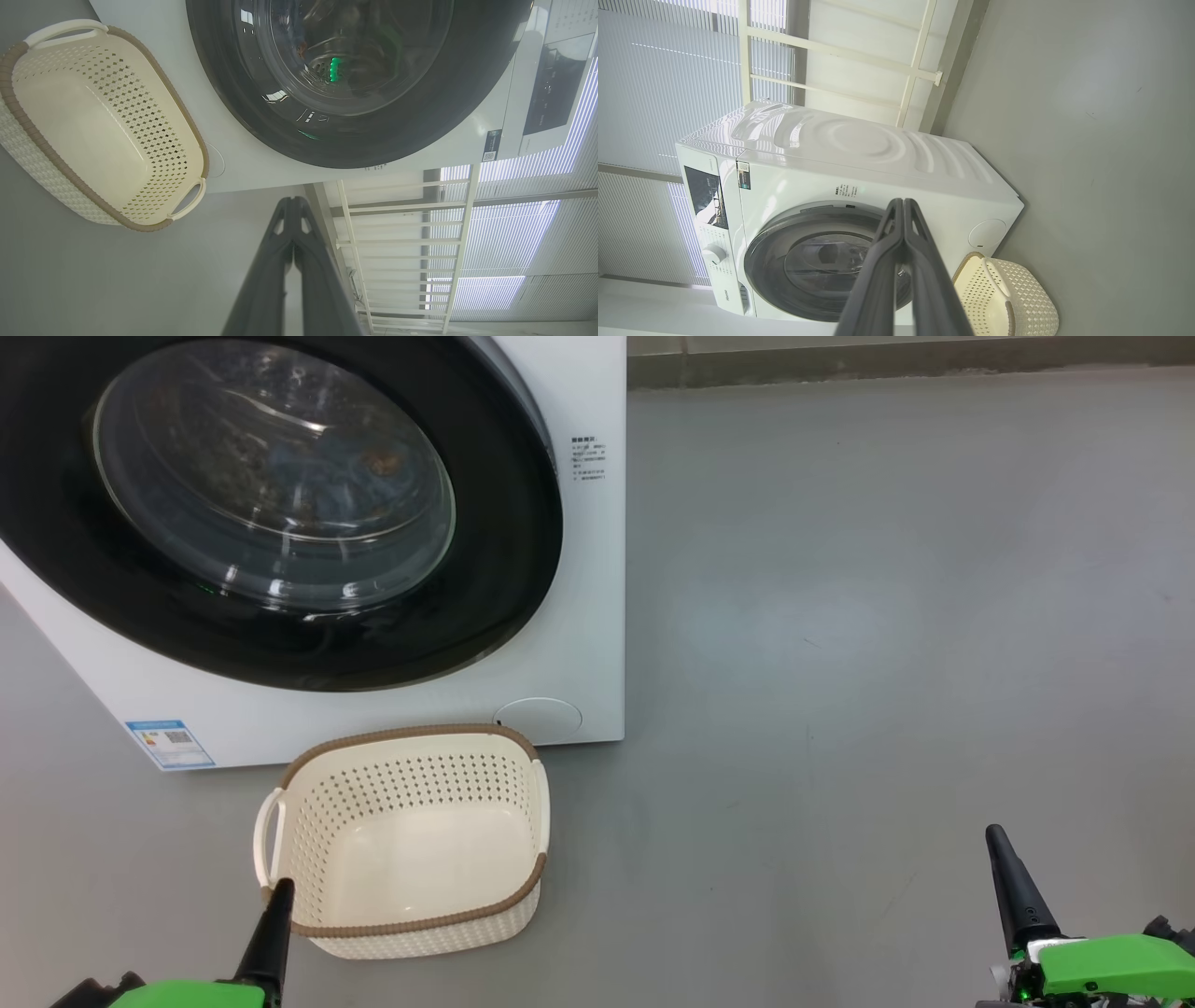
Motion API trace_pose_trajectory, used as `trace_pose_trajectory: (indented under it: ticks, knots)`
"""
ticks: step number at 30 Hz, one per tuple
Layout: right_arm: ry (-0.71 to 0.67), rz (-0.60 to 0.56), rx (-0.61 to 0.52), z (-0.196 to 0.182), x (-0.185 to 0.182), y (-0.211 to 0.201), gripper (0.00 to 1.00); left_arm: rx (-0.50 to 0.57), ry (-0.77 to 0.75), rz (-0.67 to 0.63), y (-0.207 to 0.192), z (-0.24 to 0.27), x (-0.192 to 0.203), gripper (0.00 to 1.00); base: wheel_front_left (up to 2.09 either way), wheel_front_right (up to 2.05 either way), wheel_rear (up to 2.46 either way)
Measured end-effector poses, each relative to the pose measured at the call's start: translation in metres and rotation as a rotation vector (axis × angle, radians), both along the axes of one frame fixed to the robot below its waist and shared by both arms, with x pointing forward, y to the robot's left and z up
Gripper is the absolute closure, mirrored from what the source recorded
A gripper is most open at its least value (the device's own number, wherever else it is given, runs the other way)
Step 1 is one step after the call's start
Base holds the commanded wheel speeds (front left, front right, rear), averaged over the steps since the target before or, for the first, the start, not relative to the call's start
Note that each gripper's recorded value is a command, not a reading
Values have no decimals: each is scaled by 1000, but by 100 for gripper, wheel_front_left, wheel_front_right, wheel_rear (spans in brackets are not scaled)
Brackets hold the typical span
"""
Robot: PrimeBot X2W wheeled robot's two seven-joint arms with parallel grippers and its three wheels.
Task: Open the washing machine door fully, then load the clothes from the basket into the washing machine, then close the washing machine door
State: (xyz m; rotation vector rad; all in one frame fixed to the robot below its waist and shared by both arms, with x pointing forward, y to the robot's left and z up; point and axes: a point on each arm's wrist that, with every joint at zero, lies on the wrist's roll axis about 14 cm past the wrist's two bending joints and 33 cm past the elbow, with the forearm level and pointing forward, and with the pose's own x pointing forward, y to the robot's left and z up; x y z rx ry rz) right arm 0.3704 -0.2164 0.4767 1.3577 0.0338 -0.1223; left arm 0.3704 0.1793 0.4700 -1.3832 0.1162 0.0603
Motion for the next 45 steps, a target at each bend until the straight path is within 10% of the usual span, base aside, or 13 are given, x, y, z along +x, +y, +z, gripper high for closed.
trace_pose_trajectory:
  ticks: [19,45]
  knots:
    - [-36,13,208,7,6,6,100,-193,-32,15,5,11,7,100,0,0,0]
    - [-36,13,209,7,6,6,100,-193,-34,19,7,11,7,100,0,0,0]
